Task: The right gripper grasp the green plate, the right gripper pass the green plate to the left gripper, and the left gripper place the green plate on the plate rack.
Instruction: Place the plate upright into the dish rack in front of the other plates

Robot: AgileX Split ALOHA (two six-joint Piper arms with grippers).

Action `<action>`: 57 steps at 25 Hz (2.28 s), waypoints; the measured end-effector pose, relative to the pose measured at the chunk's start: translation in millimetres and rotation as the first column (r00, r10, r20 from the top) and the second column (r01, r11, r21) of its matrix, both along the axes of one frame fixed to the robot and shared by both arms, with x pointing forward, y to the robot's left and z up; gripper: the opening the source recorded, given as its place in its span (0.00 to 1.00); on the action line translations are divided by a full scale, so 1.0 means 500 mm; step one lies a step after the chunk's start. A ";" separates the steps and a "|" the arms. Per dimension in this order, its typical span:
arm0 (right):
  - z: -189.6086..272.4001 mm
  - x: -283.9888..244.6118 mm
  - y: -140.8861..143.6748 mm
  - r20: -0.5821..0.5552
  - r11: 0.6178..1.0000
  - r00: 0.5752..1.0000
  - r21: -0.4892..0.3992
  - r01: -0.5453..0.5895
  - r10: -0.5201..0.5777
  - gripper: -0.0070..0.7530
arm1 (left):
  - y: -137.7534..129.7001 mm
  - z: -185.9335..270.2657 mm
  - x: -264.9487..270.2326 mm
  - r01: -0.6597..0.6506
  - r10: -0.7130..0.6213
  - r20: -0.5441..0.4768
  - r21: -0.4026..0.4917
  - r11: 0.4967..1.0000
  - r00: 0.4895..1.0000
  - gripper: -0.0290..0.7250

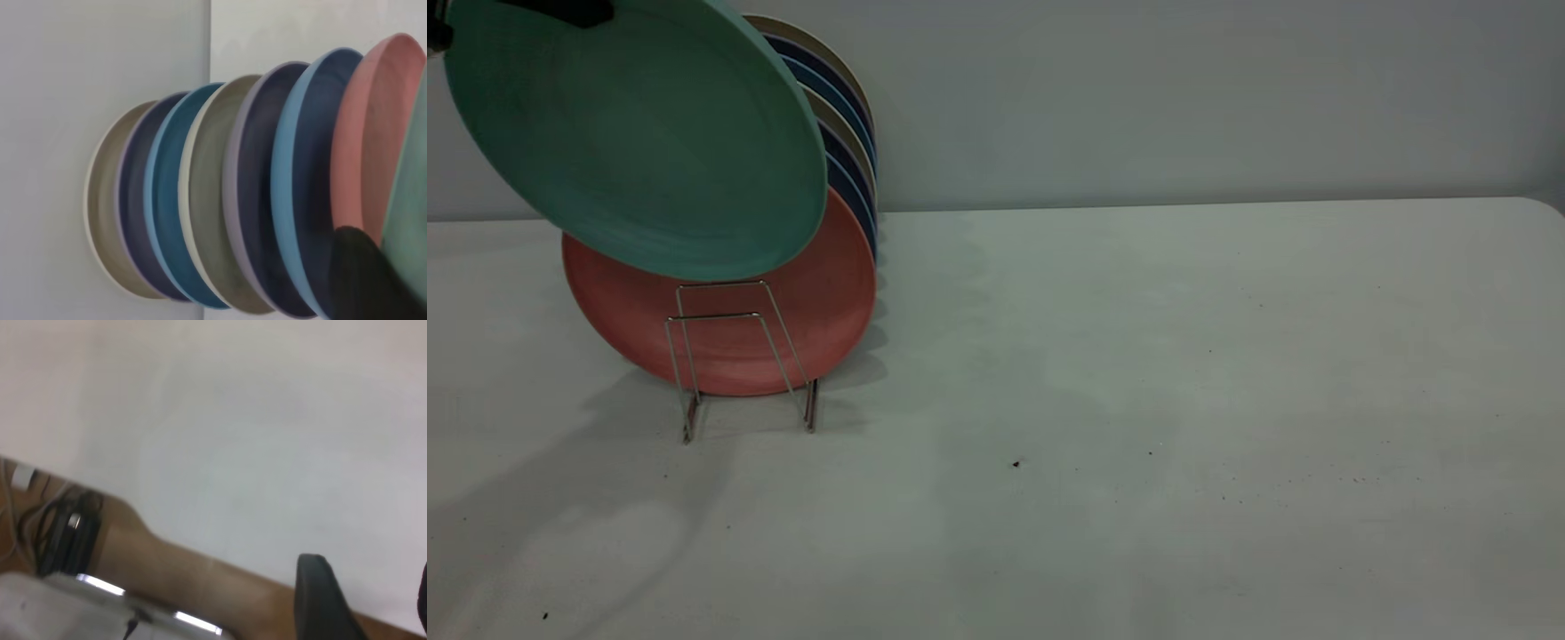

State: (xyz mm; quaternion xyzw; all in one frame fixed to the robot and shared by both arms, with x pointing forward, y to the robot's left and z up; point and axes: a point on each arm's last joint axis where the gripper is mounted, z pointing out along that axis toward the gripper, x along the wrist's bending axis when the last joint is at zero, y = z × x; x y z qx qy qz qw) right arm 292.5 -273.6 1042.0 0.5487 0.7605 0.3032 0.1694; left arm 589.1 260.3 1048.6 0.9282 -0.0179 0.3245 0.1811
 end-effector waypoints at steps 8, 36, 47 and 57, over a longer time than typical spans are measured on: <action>0.002 -0.036 -0.003 0.045 1.000 0.999 -0.016 0.019 -0.018 0.50 | 0.010 -0.010 0.001 -0.038 0.040 -0.035 0.040 0.998 0.999 0.16; -0.006 -0.042 -0.014 0.068 0.996 0.996 -0.061 0.067 -0.062 0.50 | 0.008 -0.106 0.039 -0.078 0.080 -0.157 0.016 0.997 0.984 0.15; -0.006 -0.042 -0.014 0.068 0.996 0.996 -0.062 0.069 -0.064 0.50 | 0.007 -0.109 0.038 -0.074 0.075 -0.170 0.014 0.997 0.983 0.25; -0.006 -0.042 -0.014 0.068 0.996 0.996 -0.061 0.069 -0.065 0.50 | 0.006 -0.110 0.036 -0.118 0.113 -0.197 -0.013 0.993 0.974 0.58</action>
